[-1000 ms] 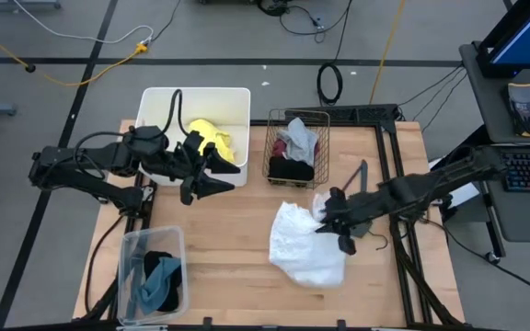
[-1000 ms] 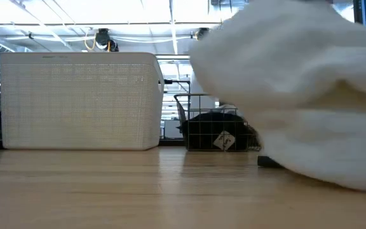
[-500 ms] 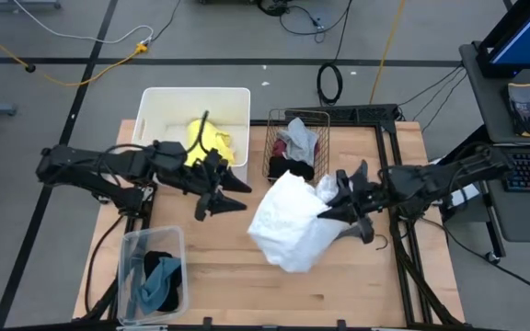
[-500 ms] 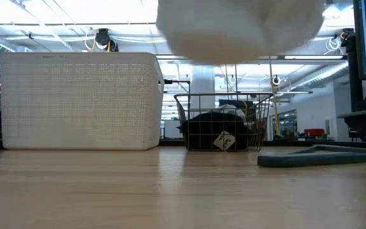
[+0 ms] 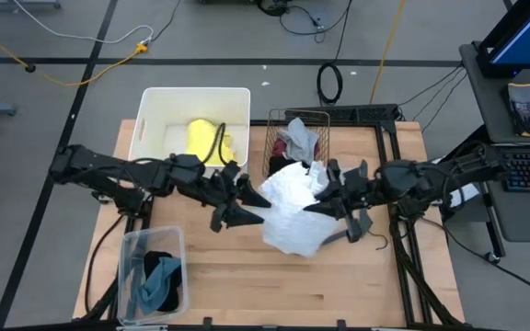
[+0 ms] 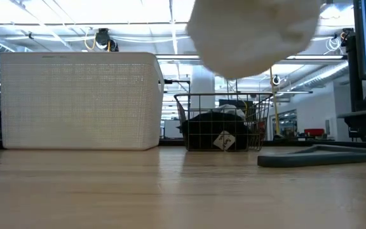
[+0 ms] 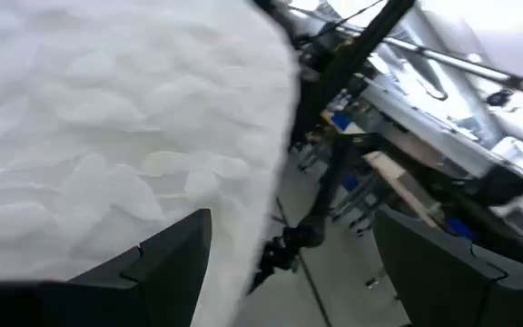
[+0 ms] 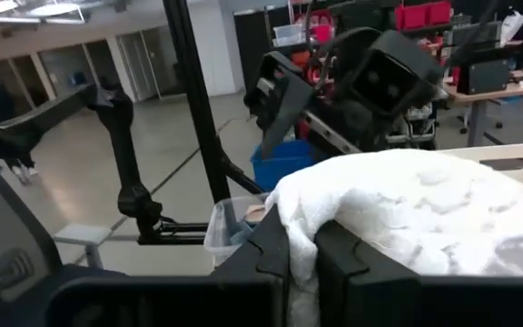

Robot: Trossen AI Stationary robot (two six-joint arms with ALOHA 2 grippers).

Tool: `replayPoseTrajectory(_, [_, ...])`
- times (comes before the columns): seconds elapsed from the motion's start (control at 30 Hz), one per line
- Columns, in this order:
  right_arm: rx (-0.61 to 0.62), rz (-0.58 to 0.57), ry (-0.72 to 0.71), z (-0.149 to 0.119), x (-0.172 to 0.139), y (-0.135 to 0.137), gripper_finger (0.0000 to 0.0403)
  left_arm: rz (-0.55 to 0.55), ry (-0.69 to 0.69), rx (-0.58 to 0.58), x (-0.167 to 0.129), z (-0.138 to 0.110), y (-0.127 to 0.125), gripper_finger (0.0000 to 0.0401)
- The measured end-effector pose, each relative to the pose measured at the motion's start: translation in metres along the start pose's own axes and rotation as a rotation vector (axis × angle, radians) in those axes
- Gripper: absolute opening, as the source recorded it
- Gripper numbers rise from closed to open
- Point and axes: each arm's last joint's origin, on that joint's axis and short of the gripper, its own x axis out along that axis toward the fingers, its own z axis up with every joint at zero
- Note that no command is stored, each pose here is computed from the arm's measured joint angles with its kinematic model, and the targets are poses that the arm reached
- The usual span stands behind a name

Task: Pick & Place Cloths
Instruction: Put the white sweater into the white bin

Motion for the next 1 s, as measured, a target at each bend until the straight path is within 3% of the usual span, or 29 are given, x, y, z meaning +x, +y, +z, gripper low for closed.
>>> replayPoseTrajectory(0.1, [-0.021,-0.001,0.015,-0.001,0.013,0.001,0.0008,0.038,-0.001,0.004,0.009,-0.005,0.008,0.0310])
replayPoseTrajectory(0.37, [-0.056,0.028,0.051,0.002,0.052,-0.001,0.0007,0.002,-0.052,0.014,0.037,-0.016,0.024,0.0310])
replayPoseTrajectory(0.53, [-0.060,0.011,0.061,0.001,0.067,-0.012,0.0007,-0.091,-0.073,0.031,0.044,-0.018,0.022,0.0310])
replayPoseTrajectory(0.73, [-0.041,0.062,0.026,-0.001,0.083,-0.020,0.0007,-0.083,-0.030,0.012,0.045,-0.025,0.020,0.0307])
replayPoseTrajectory(1.0, [-0.055,0.060,-0.081,0.008,0.086,-0.025,0.0007,-0.043,0.027,-0.003,0.045,-0.032,0.021,0.0221])
